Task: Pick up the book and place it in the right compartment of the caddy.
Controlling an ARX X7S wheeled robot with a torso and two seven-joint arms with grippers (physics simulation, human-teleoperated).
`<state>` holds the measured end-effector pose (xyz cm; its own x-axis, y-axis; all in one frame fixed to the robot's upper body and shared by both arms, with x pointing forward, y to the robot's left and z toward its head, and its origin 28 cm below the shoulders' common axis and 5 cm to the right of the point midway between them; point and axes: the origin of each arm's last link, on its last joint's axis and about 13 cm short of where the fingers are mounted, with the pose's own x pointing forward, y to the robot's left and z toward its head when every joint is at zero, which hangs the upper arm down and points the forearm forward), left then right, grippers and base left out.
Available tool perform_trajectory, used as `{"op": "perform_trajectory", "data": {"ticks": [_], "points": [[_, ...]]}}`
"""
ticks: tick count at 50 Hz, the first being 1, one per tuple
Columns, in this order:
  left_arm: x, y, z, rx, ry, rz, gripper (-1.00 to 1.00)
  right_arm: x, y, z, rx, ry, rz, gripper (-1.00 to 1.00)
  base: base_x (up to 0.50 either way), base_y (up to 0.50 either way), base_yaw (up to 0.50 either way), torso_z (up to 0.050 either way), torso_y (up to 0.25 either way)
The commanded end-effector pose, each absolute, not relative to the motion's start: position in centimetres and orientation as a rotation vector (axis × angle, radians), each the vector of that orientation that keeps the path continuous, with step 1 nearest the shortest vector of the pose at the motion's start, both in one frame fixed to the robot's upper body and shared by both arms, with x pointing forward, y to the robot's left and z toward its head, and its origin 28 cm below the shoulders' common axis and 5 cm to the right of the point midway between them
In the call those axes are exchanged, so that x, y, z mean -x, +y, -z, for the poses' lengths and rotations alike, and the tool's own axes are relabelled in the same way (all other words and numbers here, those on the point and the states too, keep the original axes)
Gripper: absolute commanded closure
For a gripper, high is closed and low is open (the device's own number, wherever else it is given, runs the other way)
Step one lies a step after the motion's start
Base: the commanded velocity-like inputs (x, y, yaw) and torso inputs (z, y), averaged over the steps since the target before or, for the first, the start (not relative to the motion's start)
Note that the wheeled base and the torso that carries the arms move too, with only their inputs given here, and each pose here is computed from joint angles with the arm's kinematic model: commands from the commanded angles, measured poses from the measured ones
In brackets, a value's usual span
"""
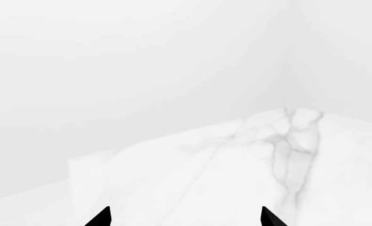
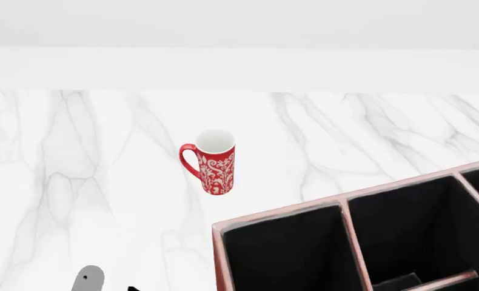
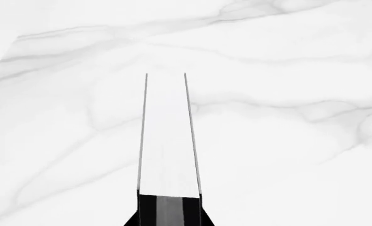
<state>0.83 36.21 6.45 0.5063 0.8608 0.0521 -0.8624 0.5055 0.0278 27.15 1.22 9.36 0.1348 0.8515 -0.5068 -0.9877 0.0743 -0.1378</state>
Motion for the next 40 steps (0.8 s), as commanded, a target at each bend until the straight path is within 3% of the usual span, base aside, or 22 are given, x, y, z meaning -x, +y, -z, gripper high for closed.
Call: {"op": "perform_trajectory", "data": {"ticks": [1,19,40], "points": [[-0.7,36.2,-6.3,-0.043,-0.034,-1.027,-1.0,-27.2,1.2,-11.6,0.464,0.26,-1.355,1.0,0.0,0.0,0.0,0.0,0.0],[-0.6,36.3,-6.1,-0.034,-0.029,-1.031,-1.0,-26.1,0.6,-16.7,0.434,0.2,-1.257,1.0,0.0,0.0,0.0,0.0,0.001],[0.1,36.6,-6.1,-0.02,-0.039,-1.044,-1.0,-27.6,-0.1,-23.5,0.206,0.086,-0.916,1.0,0.0,0.0,0.0,0.0,0.001]]}}
